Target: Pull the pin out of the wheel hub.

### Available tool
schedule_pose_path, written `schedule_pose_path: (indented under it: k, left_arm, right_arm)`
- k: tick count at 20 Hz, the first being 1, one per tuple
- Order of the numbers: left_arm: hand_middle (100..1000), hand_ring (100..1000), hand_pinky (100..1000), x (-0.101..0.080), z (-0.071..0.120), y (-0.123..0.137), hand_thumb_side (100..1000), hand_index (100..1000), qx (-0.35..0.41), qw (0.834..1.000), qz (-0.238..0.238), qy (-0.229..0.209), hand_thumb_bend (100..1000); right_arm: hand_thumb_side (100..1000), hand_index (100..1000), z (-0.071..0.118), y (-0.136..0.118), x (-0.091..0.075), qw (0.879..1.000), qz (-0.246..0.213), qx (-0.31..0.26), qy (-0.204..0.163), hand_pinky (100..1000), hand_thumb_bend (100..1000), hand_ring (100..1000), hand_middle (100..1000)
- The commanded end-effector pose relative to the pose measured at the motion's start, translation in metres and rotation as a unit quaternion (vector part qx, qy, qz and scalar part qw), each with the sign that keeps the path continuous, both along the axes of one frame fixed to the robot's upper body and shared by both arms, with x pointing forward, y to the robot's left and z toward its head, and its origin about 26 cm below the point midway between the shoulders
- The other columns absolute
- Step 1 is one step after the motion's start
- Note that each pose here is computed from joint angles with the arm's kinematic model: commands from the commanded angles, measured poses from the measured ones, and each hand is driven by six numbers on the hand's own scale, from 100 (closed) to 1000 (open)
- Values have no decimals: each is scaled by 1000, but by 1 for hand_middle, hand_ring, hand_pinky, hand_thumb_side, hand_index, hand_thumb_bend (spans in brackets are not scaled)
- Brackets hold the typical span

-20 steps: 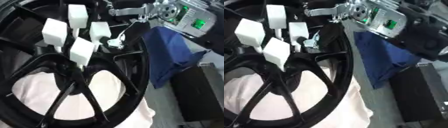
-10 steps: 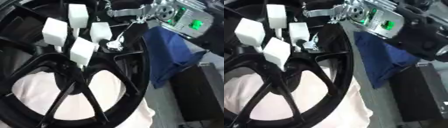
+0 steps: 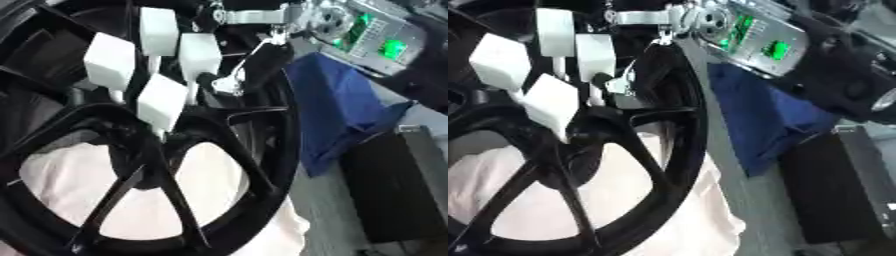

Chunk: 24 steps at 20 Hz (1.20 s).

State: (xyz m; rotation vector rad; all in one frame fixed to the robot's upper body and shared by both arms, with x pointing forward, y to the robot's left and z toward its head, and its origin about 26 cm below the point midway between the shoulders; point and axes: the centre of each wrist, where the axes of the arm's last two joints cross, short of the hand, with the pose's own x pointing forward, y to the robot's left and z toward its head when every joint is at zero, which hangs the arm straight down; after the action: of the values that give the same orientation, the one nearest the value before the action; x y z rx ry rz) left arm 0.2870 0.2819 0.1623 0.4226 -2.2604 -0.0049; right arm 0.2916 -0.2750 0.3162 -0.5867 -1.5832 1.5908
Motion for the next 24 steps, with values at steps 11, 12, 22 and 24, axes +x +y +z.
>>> schedule_pose_path:
  k: [11, 12, 22, 24]
  left_arm:
    - [564, 584, 845, -3, 6, 1, 731, 734, 5, 1000, 2, -11, 350]
    - [564, 585, 845, -3, 6, 2, 730, 734, 5, 1000, 3, -11, 351]
    - [565, 588, 845, -5, 5, 7, 720, 734, -2, 1000, 13, -11, 354]
    - [566, 588, 844, -6, 4, 9, 716, 734, -3, 1000, 21, -11, 355]
  right_arm:
    - [196, 401, 29, -14, -9, 996, -1, 88, 10, 851, 100, 628, 205]
    - [192, 400, 30, -16, -9, 996, -1, 94, 9, 852, 100, 627, 202]
    - [110, 389, 45, -44, -18, 974, -29, 222, -33, 873, 100, 629, 173]
    - [100, 394, 39, -57, -20, 965, -53, 255, -42, 879, 100, 632, 175]
